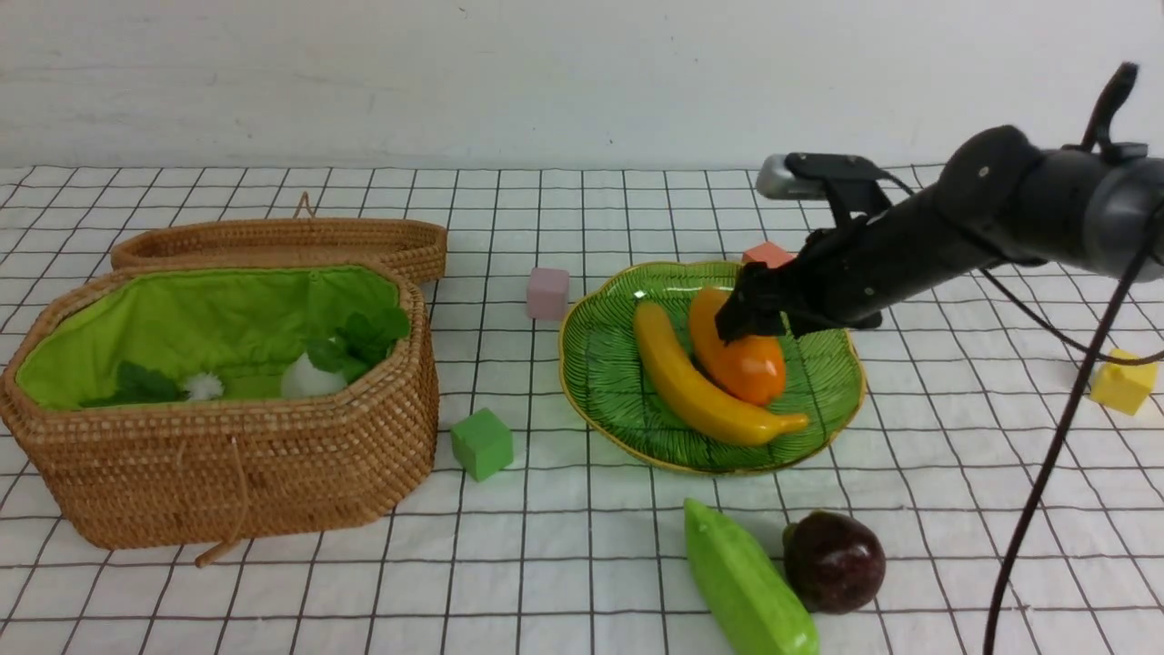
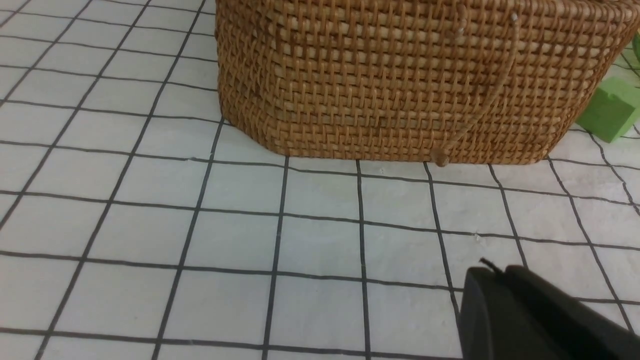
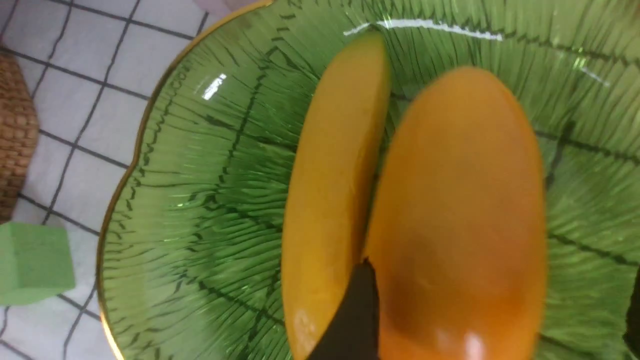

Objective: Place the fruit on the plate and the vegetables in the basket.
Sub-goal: Use the right arm to grab a mango and put it into the right plate, then use the right arm to grab a mangosteen and put it into the right plate

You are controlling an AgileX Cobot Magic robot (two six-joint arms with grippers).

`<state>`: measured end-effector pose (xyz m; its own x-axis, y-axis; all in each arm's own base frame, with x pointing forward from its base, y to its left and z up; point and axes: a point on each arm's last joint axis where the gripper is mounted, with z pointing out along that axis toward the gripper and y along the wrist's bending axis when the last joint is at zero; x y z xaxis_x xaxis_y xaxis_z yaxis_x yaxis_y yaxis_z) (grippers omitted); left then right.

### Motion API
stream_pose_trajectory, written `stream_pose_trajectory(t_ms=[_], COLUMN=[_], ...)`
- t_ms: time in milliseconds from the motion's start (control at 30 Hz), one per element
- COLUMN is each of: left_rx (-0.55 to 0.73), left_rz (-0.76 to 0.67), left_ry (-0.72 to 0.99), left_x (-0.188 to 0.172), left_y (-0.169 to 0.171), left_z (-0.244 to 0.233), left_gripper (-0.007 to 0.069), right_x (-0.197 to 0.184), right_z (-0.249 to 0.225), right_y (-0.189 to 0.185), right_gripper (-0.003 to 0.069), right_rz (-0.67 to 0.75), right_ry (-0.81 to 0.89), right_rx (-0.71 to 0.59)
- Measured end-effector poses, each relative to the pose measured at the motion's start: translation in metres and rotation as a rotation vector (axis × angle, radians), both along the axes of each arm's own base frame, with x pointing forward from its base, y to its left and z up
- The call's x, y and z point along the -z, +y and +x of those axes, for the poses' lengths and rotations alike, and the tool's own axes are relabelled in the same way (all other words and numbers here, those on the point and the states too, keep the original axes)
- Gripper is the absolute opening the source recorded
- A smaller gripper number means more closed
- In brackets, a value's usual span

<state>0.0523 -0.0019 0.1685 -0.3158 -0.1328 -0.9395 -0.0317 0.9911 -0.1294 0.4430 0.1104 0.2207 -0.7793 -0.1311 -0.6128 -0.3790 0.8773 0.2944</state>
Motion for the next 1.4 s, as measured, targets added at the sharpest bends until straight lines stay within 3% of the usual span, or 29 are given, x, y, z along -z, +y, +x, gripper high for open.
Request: stream_pose_trajectory(t_ms=[200,333,467,567,867,1167,1400], left_rx=[0.0,0.0,0.0,0.0,0.0,0.0,0.0], left_rz=[0.0,0.0,0.0,0.0,0.0,0.0,0.0], left_ry=[0.0,0.0,0.0,0.0,0.0,0.0,0.0], left_x=[0.0,0.0,0.0,0.0,0.0,0.0,0.0], left_y=[0.0,0.0,0.0,0.0,0.0,0.0,0.0], left_z=[0.0,0.0,0.0,0.0,0.0,0.0,0.0], left_gripper=[0.002,0.002,0.002,0.002,0.0025,0.0034,0.0036], right_x=[-0.067,-0.091,-0.071,-0.042,0.028,0.031,-0.025], right_z=[-0.036,-0.073,-0.104,-0.118,-0.123,-0.123,-0.075], right_y=[-0.029,-0.02,0.001,0.011,0.013,0.019,-0.019], right_gripper=[0.0624,0.0588,0.0583,0.0582,0.0571,0.0559,0.0556], right_rz=[0.056,0.077,-0.057,-0.149,-0.176,-0.08,-0.016], right_ry=[0.065,0.183,0.316,0.393,0.483,0.515,0.313], right_rx=[-0.032,-0.073,-0.108,-0.061,0.006,-0.105,0.001])
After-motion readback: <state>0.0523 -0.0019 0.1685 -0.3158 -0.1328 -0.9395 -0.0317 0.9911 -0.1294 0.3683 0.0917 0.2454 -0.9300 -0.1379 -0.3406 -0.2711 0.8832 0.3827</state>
